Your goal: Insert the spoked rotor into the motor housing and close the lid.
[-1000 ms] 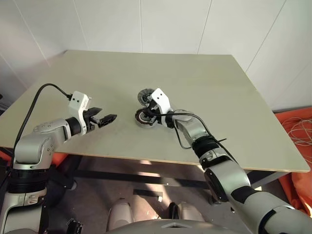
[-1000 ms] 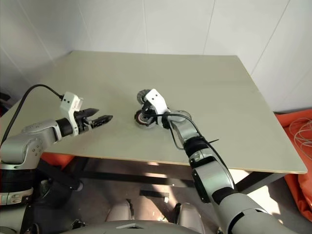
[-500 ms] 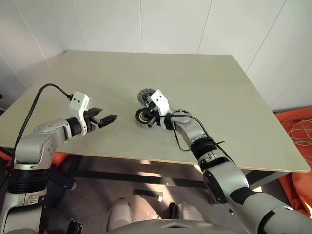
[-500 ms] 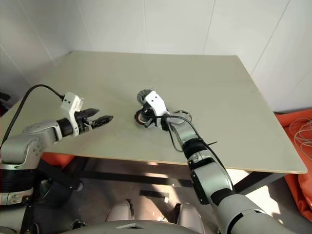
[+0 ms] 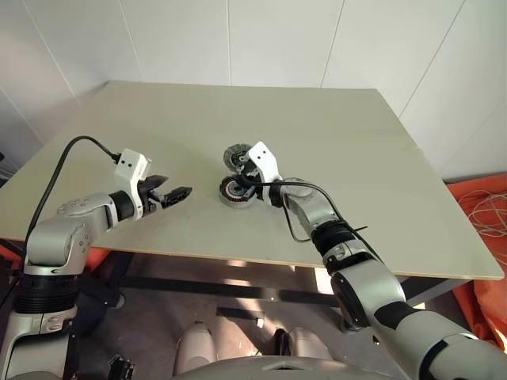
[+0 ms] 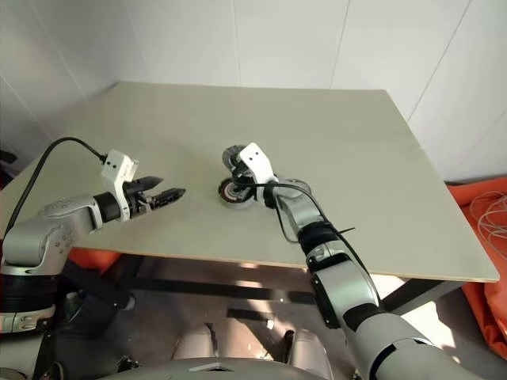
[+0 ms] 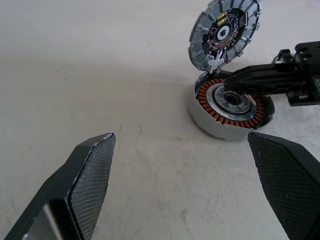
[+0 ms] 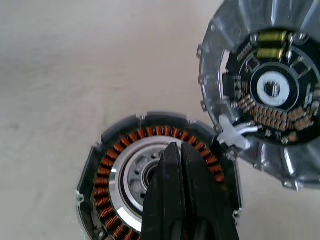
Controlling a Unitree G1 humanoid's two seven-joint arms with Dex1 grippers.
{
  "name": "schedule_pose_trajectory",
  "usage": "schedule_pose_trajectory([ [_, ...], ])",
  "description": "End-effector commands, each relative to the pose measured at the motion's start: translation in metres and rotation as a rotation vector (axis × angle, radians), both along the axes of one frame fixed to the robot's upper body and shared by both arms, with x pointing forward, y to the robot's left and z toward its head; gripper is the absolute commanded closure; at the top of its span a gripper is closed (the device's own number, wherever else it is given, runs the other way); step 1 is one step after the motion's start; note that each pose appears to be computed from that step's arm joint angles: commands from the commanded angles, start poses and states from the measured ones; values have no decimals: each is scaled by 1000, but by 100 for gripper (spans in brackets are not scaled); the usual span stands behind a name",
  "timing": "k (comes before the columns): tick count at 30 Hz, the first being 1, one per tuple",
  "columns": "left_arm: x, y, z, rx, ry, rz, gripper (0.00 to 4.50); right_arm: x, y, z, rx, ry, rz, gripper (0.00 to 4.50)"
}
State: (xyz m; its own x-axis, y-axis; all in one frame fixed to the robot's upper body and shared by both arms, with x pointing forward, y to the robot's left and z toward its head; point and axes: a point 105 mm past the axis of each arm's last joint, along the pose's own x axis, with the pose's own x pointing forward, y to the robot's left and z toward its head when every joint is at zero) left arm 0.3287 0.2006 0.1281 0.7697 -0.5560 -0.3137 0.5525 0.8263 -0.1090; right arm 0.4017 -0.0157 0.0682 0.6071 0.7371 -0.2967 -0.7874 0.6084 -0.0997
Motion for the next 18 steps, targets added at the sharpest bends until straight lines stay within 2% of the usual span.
schedule_pose_trajectory([
  [1,2,1,16,27,-66,-3,0,5,6,19,21,-73,12,446],
  [6,3,1,16,23,-68,-3,0,6,4,26,32,-97,7,446],
  [9,3,0,16,8,-56,-1,0,5,-4,40,68,-114,5,446],
  [12,4,-1,16,2,-53,-1,0,1,-19,47,71,-109,-5,446],
  [18,5,-6,12,-31,-29,-18,0,-15,-73,41,-23,-59,-68,446],
])
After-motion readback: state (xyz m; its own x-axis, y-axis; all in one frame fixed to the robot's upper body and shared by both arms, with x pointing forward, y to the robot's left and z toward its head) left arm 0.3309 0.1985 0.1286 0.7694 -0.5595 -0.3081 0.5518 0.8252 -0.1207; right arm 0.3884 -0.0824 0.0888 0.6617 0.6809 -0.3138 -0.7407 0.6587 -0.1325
